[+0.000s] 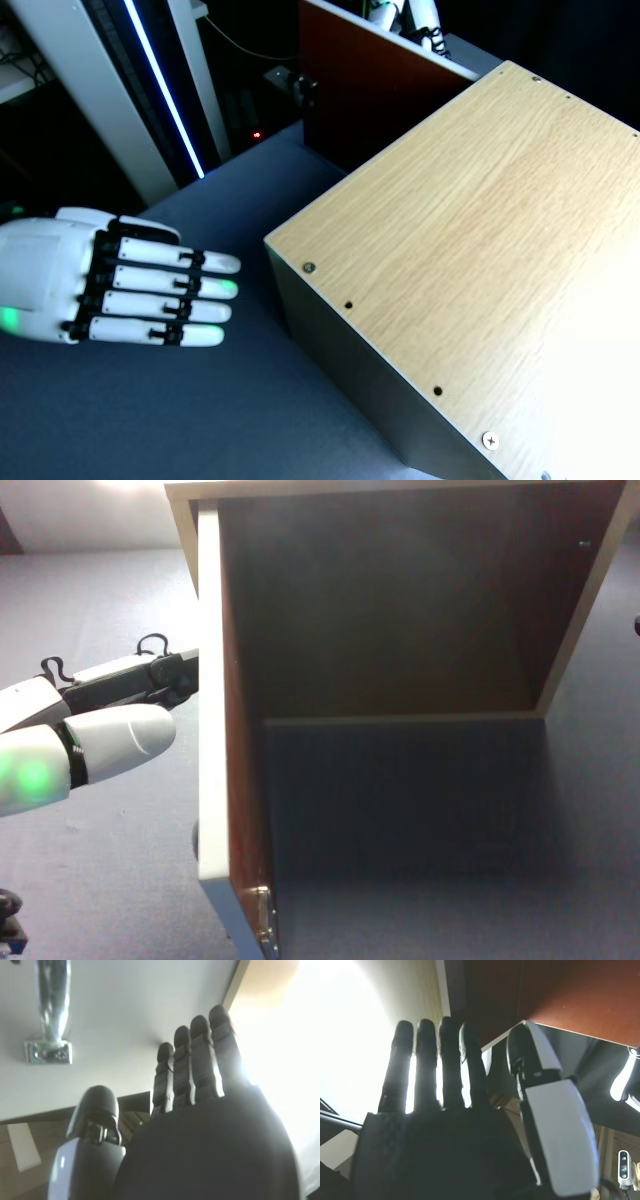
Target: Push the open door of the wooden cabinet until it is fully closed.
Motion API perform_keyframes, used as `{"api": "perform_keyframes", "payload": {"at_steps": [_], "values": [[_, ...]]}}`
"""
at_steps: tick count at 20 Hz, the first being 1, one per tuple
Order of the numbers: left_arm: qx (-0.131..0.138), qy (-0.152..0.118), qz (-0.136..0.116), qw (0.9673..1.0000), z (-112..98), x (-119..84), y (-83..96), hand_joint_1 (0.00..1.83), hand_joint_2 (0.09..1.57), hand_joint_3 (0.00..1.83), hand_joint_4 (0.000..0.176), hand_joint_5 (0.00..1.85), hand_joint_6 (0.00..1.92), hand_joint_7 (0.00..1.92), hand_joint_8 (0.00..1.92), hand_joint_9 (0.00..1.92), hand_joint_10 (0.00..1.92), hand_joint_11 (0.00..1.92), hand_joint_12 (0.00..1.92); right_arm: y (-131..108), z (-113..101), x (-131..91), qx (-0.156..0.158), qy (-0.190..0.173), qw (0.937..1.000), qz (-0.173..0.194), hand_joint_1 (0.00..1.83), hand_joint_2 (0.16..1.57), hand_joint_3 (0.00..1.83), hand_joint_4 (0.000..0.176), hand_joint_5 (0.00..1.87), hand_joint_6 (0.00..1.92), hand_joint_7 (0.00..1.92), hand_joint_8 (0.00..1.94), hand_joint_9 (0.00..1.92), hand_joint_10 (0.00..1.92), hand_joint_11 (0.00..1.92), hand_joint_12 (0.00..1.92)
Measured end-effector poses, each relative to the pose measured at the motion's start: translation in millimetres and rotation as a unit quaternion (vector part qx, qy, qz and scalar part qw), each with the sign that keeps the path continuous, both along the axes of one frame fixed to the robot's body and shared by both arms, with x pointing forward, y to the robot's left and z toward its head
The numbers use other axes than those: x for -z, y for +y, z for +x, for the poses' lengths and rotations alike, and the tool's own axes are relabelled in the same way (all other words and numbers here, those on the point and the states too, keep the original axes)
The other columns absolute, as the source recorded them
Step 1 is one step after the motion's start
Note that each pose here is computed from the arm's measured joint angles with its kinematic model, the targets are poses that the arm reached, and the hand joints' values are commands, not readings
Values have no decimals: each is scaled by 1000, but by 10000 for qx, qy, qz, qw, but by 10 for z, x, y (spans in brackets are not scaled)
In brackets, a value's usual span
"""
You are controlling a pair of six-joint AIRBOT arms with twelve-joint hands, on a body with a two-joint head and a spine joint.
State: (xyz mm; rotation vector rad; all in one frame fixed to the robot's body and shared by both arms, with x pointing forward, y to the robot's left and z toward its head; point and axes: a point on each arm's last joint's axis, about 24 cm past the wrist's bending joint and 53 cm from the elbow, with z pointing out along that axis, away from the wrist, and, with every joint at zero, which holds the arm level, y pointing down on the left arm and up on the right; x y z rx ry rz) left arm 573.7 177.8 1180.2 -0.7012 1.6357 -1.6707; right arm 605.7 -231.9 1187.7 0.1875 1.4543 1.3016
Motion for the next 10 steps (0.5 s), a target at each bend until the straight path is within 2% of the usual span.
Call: {"api": "perform_keyframes", "payload": {"at_steps": [1,3,6,8,9,10], "values": [[7,-11,-41,10000,6,-7,-16,0,1382,0,75,160,0,208,0,181,0,155,0,1,-1,-1,-2,-2,10000,0,693,1346,0,0,400,4,390,6,302,2,123,271],[58,-30,-29,10000,2,-4,-42,0,1393,2,62,168,3,211,2,192,5,163,4,3,-2,1,-6,-1,10000,0,680,1348,0,0,394,1,380,1,297,1,120,270],[165,-97,-68,9998,14,-20,-122,0,1393,1,55,164,3,233,9,210,10,184,13,1,-1,-2,-3,-1,10000,4,698,1344,0,0,401,2,391,2,306,3,120,273],[325,-152,-1,9994,-16,-17,-195,0,1417,9,22,146,0,219,1,189,1,156,2,2,-1,1,-4,2,10000,4,686,1339,0,0,400,0,381,0,284,0,97,264],[353,-155,19,9993,-20,-16,-210,0,1417,9,22,146,0,219,1,189,1,156,2,1,0,2,0,3,10000,10,686,1339,0,0,400,0,381,0,284,0,97,264],[397,-165,13,9991,-24,-8,-242,0,1421,9,6,153,4,218,1,189,2,160,5,-4,4,3,13,9,10000,13,703,1337,0,0,400,0,374,0,278,0,90,259]]}}
